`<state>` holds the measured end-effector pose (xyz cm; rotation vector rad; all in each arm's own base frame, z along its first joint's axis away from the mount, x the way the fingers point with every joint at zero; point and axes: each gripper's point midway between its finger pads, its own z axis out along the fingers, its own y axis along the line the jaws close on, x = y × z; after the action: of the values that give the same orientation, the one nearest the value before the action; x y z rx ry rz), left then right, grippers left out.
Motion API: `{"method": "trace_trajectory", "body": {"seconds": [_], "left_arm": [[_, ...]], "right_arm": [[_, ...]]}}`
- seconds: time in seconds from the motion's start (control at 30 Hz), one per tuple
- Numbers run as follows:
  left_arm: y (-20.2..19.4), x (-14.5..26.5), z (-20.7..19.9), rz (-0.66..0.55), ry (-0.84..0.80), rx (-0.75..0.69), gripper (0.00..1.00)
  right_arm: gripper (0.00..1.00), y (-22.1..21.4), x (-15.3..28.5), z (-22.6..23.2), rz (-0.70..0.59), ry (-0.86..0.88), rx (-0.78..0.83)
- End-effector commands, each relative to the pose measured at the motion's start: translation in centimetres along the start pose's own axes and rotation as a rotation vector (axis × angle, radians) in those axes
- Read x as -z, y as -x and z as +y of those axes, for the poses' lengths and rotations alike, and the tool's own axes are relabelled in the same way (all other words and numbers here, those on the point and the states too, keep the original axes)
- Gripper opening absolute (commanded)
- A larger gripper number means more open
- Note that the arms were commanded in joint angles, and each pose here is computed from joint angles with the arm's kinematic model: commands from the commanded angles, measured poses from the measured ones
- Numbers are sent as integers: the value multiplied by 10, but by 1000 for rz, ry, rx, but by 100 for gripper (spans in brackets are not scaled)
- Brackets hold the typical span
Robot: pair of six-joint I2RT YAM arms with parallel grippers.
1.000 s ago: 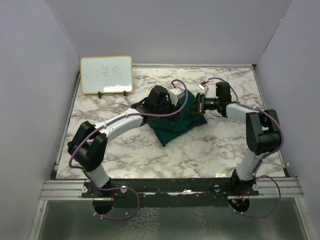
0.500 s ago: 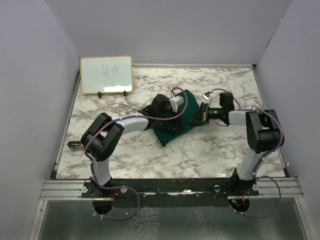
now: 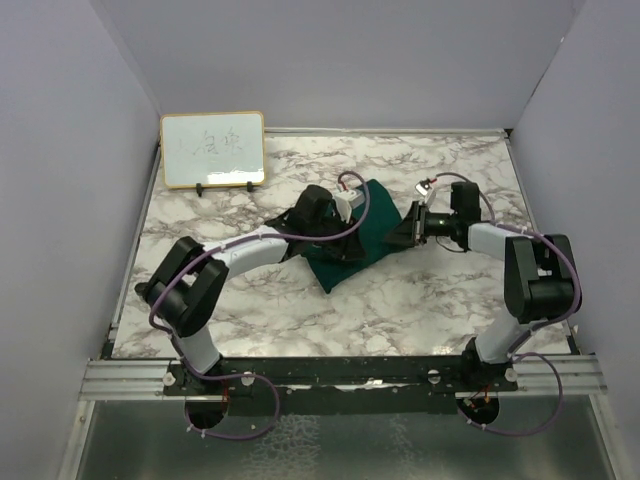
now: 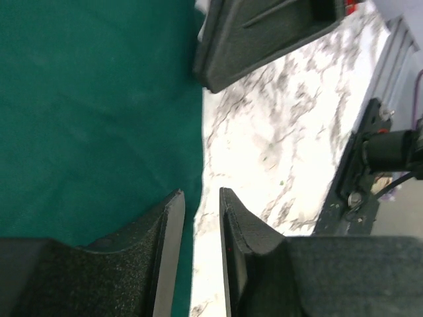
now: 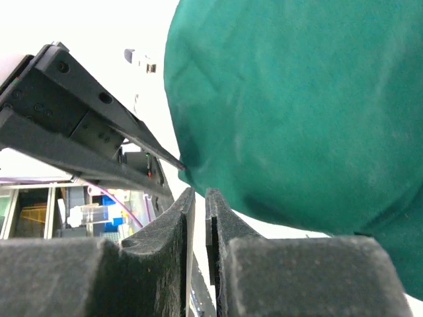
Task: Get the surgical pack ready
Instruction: Pack the surgical kit at the center of the board.
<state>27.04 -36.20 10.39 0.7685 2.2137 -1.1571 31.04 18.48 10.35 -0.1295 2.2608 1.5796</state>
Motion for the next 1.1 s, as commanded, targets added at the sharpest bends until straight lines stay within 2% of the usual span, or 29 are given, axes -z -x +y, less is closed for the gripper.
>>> {"method": "trace_trajectory", "body": {"seconds": [0.0, 0.13, 0.2, 0.43, 0.53, 0.63, 0.8, 0.93, 1.07], "left_arm": [[43, 19, -31, -74, -55, -48, 32], [48, 19, -17, -113, -74, 33, 33], [42, 18, -1, -135, -76, 87, 37], [-14, 24, 46, -113, 29, 205, 39], [-16, 41, 52, -148, 54, 232, 40], [-6, 56, 42, -184, 49, 210, 43], [25, 79, 30, -209, 62, 165, 52], [57, 102, 37, -306, 81, 174, 57], [71, 114, 53, -394, 83, 257, 68]], "right_arm": [[16, 36, 1, 27, -39, 68, 56], [18, 50, -17, 13, -18, 95, 38], [20, 46, -21, 3, -8, 109, 23], [16, 2, -8, -49, -38, 61, -80], [16, -9, -2, -51, -47, 53, -102], [16, -3, 5, -35, -58, 35, -55], [18, 34, 13, 1, -88, 57, 22], [24, 63, -3, 16, -68, 103, 42], [31, 79, -27, 24, -44, 180, 44]]}}
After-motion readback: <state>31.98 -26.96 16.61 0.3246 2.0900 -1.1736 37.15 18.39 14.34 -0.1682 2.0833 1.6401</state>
